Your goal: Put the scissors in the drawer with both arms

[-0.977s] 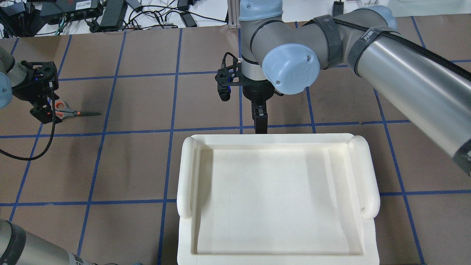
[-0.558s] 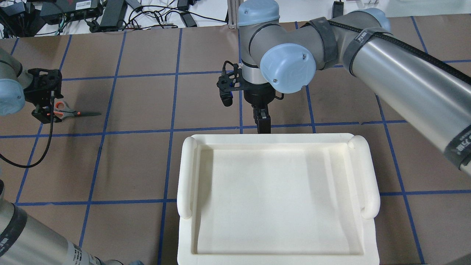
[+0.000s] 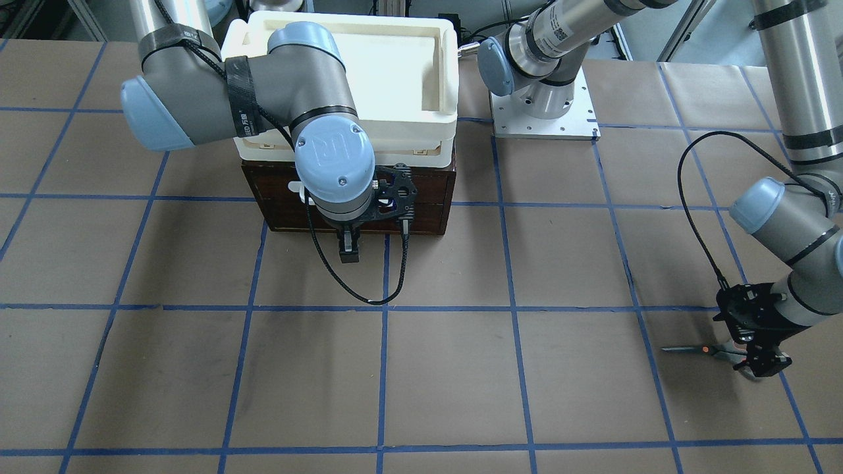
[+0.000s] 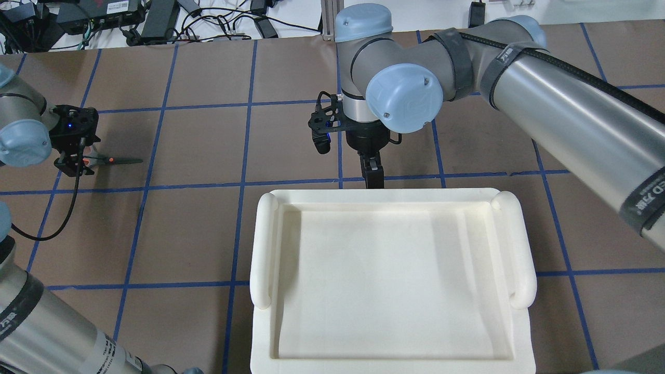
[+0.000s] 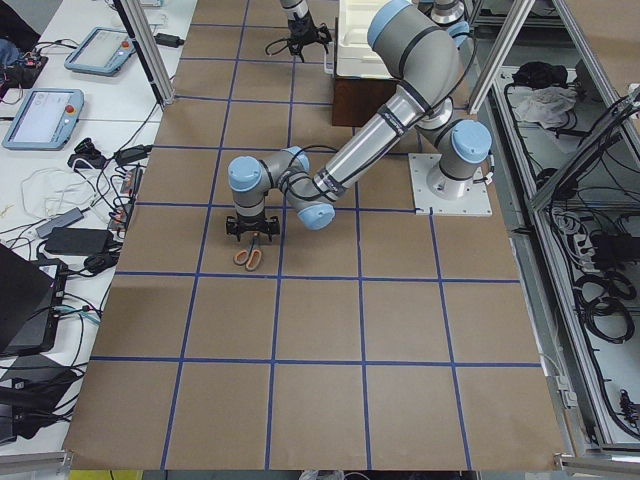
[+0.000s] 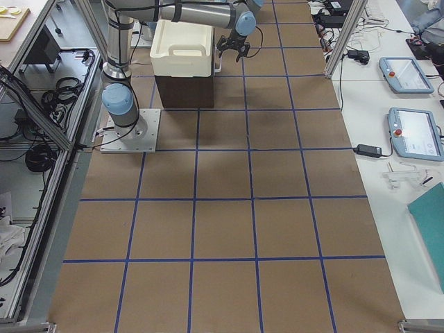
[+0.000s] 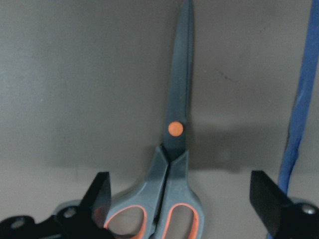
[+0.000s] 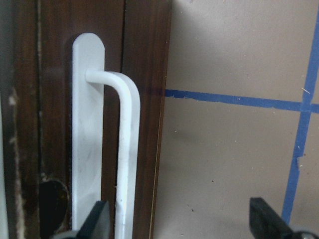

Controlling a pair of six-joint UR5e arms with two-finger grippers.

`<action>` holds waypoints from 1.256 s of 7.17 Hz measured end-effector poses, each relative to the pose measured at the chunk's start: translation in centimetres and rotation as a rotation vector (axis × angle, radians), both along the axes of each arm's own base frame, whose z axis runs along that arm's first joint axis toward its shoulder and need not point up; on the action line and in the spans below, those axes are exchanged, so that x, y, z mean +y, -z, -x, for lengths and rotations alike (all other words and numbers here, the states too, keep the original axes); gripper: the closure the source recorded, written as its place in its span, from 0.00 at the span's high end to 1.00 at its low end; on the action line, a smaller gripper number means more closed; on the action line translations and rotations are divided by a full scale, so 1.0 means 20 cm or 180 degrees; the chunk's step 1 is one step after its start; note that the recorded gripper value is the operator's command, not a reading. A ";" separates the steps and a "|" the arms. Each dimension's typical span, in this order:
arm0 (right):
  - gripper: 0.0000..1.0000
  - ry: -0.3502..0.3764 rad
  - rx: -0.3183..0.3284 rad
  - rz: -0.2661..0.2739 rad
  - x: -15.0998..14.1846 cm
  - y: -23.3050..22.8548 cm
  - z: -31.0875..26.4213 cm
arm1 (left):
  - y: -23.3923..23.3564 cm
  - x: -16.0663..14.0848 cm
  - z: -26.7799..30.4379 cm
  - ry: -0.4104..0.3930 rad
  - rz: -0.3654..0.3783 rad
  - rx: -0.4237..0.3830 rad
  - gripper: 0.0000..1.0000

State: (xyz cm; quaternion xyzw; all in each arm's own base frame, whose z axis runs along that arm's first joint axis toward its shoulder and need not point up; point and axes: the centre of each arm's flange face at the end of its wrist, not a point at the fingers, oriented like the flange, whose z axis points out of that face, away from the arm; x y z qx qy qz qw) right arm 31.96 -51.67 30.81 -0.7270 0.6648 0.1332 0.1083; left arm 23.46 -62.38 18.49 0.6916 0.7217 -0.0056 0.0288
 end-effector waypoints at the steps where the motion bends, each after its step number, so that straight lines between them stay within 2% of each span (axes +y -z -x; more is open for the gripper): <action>1: 1.00 0.0016 -0.0001 -0.0018 0.00 0.01 0.00 | 0.03 -0.01 0.00 0.0037 -0.0016 0.0020 0.98; 3: 1.00 0.0043 0.0006 -0.0052 0.00 0.04 -0.01 | 0.07 -0.04 -0.02 0.0087 -0.0023 0.0034 0.93; 4: 1.00 0.0046 0.0016 -0.0084 0.00 0.04 0.00 | 0.09 -0.05 -0.02 0.0122 -0.0031 0.0040 0.86; 5: 1.00 0.0049 0.0025 -0.0125 0.01 0.04 0.00 | 0.10 -0.05 -0.03 0.0167 -0.0039 0.0046 0.53; 6: 1.00 0.0054 0.0024 -0.0145 0.02 0.04 0.00 | 0.11 -0.06 -0.03 0.0194 -0.0040 0.0046 0.04; 7: 1.00 0.0060 0.0025 -0.0162 0.02 0.04 0.00 | 0.11 -0.06 -0.03 0.0216 -0.0034 0.0041 0.00; 9: 1.00 0.0068 0.0023 -0.0168 0.02 0.05 0.00 | 0.09 -0.06 -0.04 0.0276 -0.0032 0.0018 0.00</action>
